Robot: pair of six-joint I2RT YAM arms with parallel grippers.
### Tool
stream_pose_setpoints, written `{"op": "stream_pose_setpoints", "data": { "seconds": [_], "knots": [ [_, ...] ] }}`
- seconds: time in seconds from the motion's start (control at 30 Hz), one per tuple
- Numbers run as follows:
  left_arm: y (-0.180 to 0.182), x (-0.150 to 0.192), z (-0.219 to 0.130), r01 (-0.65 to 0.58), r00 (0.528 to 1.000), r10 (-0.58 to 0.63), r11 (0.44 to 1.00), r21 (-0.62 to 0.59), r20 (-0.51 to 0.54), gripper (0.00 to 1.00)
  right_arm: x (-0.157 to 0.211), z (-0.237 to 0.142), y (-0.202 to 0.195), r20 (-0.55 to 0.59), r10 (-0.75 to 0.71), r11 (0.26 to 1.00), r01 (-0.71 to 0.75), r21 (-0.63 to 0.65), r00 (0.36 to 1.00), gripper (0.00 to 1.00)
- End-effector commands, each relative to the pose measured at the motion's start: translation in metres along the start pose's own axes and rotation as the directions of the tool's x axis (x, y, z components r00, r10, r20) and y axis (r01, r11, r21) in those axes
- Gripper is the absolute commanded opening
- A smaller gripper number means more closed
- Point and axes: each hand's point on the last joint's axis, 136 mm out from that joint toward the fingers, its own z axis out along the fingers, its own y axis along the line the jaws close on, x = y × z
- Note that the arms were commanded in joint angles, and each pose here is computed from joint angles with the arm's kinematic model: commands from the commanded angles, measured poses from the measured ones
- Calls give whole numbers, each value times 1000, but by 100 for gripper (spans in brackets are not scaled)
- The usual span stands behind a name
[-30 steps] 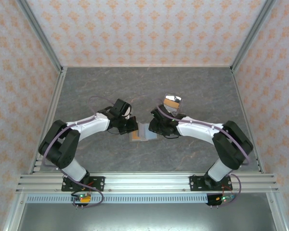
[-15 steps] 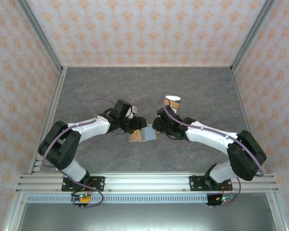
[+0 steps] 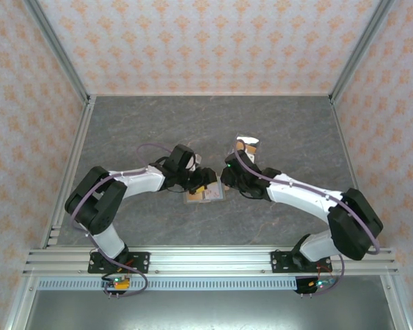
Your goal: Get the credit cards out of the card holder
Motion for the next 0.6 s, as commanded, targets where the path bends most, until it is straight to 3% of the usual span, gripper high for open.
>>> {"op": "stream_pose_setpoints", "data": {
  "seconds": [0.0,0.23,0.57],
  "knots": [
    [4,-16,-23,0,996,6,997,-72,87,60,6,10,3,-35,-65,996,67,56,997,30],
    [29,-19,-30,43,994,-29,989,-143,103,48,27,35,9,-132,-129,981,146,125,983,21],
    [24,-14,-14,45,998,-41,993,-108,39,39,38,54,4,-191,-119,974,152,168,974,23]
  ]
}}
